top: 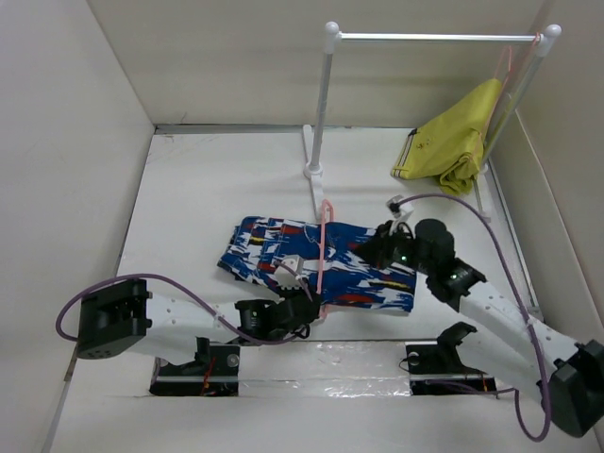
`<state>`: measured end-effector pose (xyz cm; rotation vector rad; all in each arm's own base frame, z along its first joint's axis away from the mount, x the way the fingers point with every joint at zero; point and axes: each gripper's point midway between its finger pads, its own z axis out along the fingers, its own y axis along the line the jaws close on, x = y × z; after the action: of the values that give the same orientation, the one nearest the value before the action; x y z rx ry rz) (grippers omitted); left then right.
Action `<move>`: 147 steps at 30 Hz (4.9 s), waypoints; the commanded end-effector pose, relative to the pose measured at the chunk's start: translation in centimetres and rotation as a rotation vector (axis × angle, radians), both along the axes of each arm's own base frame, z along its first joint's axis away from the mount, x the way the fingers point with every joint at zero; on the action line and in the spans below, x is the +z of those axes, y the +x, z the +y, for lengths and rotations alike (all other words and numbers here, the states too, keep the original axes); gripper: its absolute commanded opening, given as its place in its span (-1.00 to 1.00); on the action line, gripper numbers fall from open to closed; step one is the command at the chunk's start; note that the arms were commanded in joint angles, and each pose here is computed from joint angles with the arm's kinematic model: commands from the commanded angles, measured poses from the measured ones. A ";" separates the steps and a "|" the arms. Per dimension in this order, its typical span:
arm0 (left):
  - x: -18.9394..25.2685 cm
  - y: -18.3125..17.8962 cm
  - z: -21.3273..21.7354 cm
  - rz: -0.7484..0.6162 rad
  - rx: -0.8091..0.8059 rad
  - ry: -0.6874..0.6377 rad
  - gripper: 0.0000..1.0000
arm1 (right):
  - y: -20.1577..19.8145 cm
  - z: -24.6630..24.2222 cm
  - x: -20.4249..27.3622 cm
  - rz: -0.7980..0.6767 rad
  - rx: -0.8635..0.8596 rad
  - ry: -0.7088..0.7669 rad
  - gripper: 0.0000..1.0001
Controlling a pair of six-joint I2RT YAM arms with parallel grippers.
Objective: Place the trousers on the hanger
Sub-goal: Place the trousers on the hanger, then place the hanger at the clothesline.
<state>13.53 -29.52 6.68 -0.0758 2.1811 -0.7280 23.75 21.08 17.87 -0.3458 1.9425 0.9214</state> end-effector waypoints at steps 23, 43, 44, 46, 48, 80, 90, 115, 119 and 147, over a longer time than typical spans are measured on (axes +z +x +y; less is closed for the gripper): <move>6.3 -1.2 -3.1 -0.220 -0.038 -0.026 -1.00 | -2.2 12.7 -5.8 0.297 0.107 0.378 -0.35; 21.8 2.0 5.8 -0.438 0.183 -0.211 -0.50 | -0.2 10.8 6.4 0.180 0.175 0.627 -1.00; 22.5 2.4 7.0 -0.446 0.231 -0.213 -0.50 | 0.2 10.1 7.2 0.168 0.165 0.642 -1.00; 24.3 2.7 9.2 -0.461 0.273 -0.247 -0.49 | 0.2 9.4 9.2 0.143 0.174 0.677 -1.00; 25.2 2.9 10.5 -0.477 0.310 -0.274 -0.48 | 0.5 8.7 11.5 0.113 0.190 0.692 -1.00; 24.2 3.0 12.0 -0.483 0.308 -0.242 -0.45 | 17.4 -4.6 31.0 -0.193 -0.162 0.960 -1.00; 22.5 2.6 10.3 -0.457 0.264 -0.214 -0.40 | 21.9 -6.7 32.1 -0.190 -0.114 1.021 -1.00; 21.5 2.8 7.5 -0.497 0.243 -0.132 -0.39 | 17.5 -6.6 33.1 -0.285 0.051 0.985 -1.00; 21.5 2.8 7.6 -0.501 0.242 -0.127 -0.38 | 17.4 -7.0 34.7 -0.310 0.056 0.980 -1.00; 21.5 3.1 6.3 -0.497 0.207 -0.123 -0.33 | 27.0 -12.3 28.8 -0.214 -0.119 0.987 -1.00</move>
<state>16.34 -22.97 26.98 -0.1466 1.6451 -0.6404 54.52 8.46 39.68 0.5000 1.3141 1.5707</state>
